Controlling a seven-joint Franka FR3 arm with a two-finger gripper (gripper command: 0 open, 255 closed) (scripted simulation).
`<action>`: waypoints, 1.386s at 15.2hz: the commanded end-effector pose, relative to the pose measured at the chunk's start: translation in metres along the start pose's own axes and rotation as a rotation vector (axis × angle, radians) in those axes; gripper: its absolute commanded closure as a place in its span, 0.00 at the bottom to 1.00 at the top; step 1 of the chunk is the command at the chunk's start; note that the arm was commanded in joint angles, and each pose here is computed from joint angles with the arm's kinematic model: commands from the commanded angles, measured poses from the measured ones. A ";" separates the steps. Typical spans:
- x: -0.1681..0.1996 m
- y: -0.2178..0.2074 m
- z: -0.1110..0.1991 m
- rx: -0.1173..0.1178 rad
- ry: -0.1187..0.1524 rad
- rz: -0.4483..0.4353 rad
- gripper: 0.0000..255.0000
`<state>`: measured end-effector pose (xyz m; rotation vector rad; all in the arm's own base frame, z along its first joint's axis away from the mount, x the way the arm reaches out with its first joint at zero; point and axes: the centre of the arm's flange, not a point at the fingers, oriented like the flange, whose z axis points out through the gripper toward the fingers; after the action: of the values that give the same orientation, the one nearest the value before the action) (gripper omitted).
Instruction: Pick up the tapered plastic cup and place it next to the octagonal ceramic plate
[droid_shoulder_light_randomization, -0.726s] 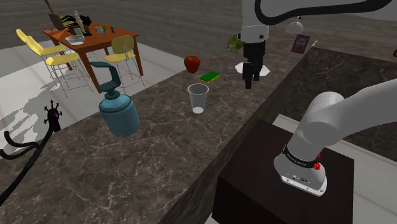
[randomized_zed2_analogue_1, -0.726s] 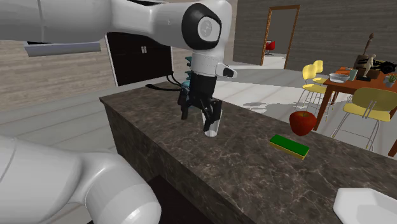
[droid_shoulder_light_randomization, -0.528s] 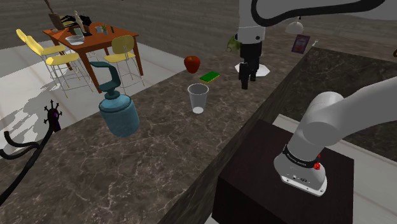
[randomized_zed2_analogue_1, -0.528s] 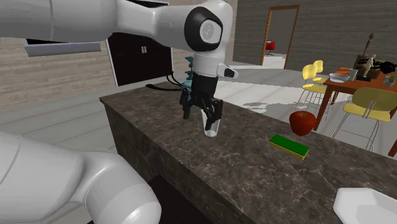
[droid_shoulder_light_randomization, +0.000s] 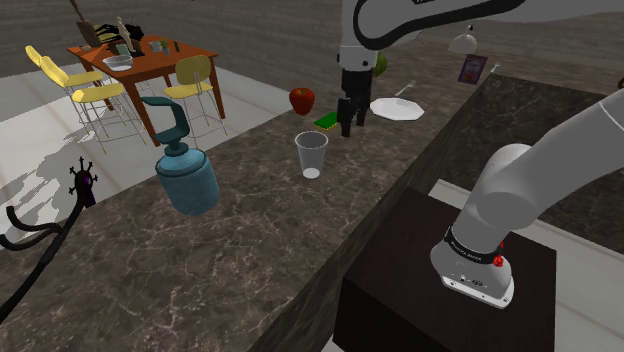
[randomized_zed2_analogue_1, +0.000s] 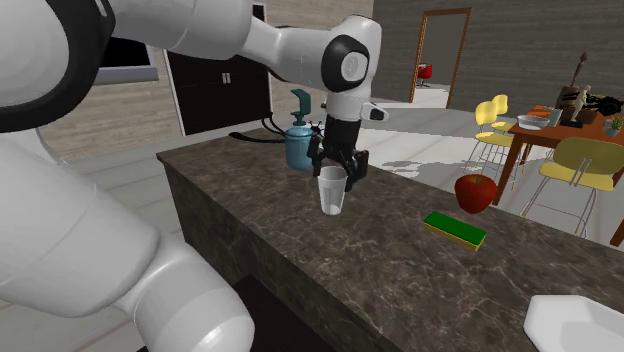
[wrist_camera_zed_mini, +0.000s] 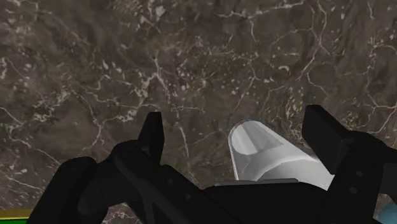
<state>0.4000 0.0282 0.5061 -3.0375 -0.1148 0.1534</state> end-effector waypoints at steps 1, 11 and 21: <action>0.022 -0.003 0.002 0.006 0.027 -0.007 0.00; 0.085 -0.012 0.024 0.023 0.095 -0.026 0.00; 0.087 -0.012 0.043 0.023 0.095 -0.026 0.00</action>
<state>0.4811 0.0513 0.4565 -3.0121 -0.1442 0.0088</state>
